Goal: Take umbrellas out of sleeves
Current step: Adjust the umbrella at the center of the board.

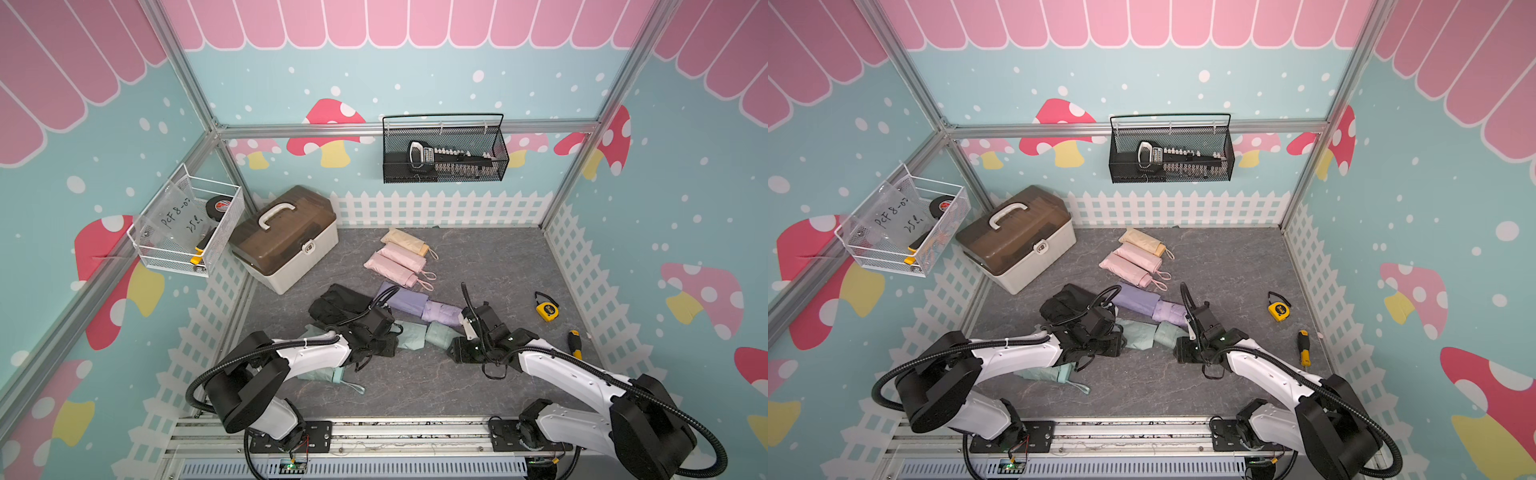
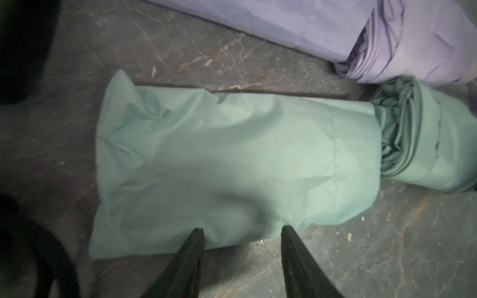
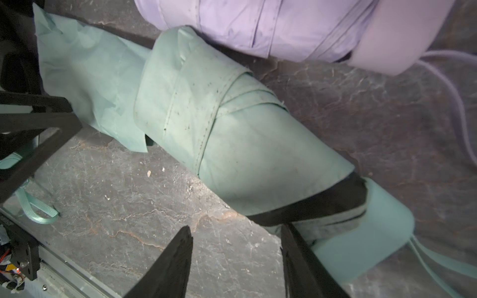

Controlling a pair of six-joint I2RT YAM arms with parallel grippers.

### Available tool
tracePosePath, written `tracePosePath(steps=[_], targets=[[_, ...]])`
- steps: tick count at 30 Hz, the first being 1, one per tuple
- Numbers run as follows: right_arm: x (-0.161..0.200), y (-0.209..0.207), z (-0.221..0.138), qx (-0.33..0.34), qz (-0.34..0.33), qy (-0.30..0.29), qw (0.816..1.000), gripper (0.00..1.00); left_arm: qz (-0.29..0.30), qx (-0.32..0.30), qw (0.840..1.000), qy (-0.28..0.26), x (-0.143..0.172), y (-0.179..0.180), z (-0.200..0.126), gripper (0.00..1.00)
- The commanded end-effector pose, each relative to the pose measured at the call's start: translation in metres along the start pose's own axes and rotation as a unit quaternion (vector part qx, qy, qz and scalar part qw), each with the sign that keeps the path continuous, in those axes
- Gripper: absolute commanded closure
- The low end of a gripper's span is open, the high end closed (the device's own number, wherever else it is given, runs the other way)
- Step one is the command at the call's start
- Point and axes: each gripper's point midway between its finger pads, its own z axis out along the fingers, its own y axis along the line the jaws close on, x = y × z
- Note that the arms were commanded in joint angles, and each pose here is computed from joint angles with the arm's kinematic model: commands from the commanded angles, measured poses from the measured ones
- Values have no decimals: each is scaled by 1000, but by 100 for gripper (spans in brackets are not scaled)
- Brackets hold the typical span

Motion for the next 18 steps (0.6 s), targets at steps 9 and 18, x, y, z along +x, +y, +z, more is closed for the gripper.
tracePosePath(steps=[9,18], targets=[[-18,-18,1,64,-8,-16,998,45,-15,4,1000,-12,-25,-1,20,51],[-34,-18,-22,88,-35,-36,995,45,-24,-26,999,-27,-61,25,3,52]])
